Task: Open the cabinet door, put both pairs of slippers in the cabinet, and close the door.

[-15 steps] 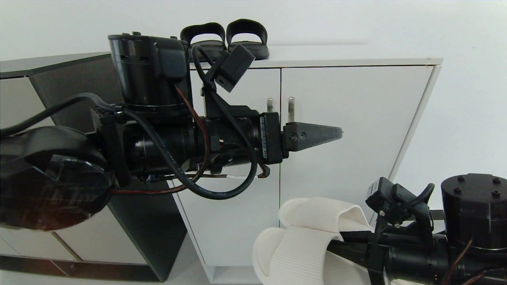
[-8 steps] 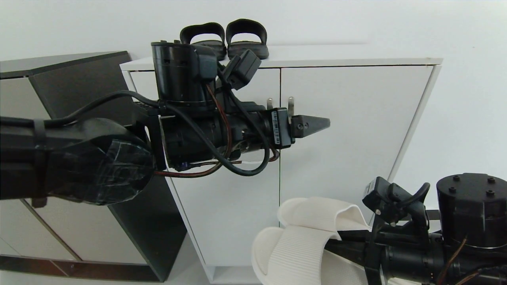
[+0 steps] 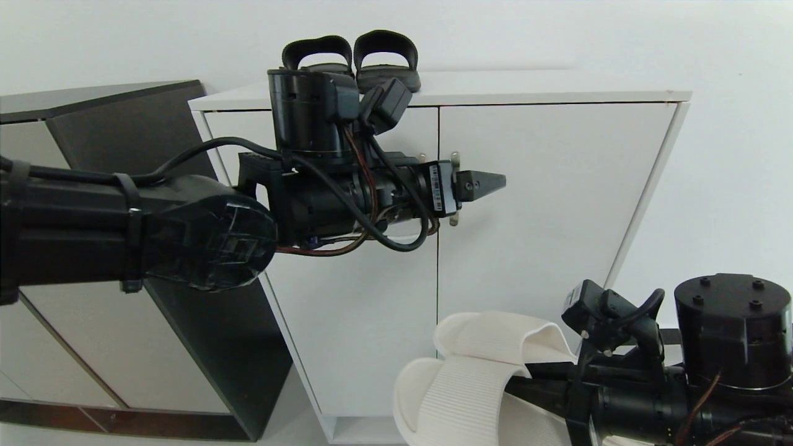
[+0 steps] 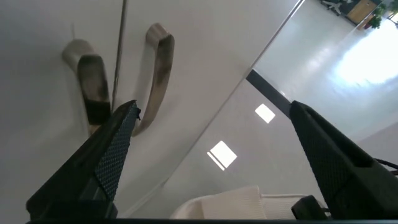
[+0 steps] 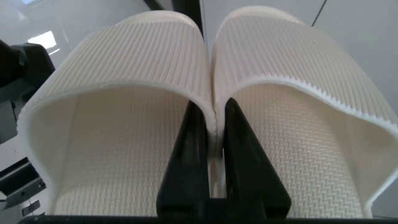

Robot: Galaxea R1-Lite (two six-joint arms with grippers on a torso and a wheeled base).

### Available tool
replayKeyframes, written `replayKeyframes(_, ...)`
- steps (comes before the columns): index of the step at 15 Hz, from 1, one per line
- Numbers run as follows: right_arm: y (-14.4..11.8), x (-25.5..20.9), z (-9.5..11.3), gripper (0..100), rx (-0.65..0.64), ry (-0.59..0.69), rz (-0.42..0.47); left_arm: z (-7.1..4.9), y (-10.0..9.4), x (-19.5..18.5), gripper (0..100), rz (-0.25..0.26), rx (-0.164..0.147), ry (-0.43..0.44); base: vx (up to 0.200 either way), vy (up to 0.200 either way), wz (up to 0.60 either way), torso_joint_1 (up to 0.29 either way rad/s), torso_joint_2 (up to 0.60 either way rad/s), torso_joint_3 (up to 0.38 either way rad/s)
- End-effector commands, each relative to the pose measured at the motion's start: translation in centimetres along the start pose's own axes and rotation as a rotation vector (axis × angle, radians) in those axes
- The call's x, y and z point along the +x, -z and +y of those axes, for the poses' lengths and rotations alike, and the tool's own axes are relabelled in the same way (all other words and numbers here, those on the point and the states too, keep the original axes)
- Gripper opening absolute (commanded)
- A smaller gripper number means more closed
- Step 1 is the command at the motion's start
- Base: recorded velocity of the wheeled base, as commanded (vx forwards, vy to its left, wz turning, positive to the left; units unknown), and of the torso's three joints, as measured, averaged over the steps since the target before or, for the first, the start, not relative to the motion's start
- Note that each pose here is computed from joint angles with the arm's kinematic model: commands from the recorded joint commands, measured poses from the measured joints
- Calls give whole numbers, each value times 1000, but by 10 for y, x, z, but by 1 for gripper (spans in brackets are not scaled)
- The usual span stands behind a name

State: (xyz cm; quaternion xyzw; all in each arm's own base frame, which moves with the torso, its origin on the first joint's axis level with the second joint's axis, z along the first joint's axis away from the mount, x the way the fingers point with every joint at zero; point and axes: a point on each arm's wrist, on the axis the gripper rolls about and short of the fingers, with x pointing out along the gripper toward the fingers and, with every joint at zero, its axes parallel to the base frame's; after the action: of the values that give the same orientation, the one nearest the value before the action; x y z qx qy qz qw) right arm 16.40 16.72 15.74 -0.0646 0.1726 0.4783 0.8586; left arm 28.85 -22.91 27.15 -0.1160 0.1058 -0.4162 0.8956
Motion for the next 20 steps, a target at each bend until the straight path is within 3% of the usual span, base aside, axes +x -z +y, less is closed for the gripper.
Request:
replayKeyframes(1, 1, 2, 0, 0, 0, -1, 4, 4, 2, 11, 100, 3, -2, -10, 0, 0, 0, 0, 0, 0)
replayKeyframes(7, 1, 2, 0, 0, 0, -1, 3, 5, 0, 19, 100, 8, -3, -7, 0, 0, 0, 0, 0, 0)
replayKeyframes(8, 1, 2, 0, 0, 1, -1, 1, 5, 0, 20, 0, 10, -3, -6, 0, 0, 0, 0, 0, 0)
replayKeyframes(12, 4, -1, 2, 0, 2, -43, 7, 1, 1, 16, 0, 18, -6, 8, 0, 0, 0, 0, 0, 0)
replayKeyframes(14, 5, -4, 2, 0, 2, -50, 9, -11, 8, 5, 0, 39, -4, 35, 0, 0, 0, 0, 0, 0)
replayKeyframes(17, 7, -10, 5, 0, -1, -116, 3, -37, 15, -18, 0, 21, 6, 106, 0, 0, 0, 0, 0, 0)
replayKeyframes(20, 7, -11, 8, 0, -5, -128, 1, -44, 20, -34, 0, 22, 9, 126, 0, 0, 0, 0, 0, 0)
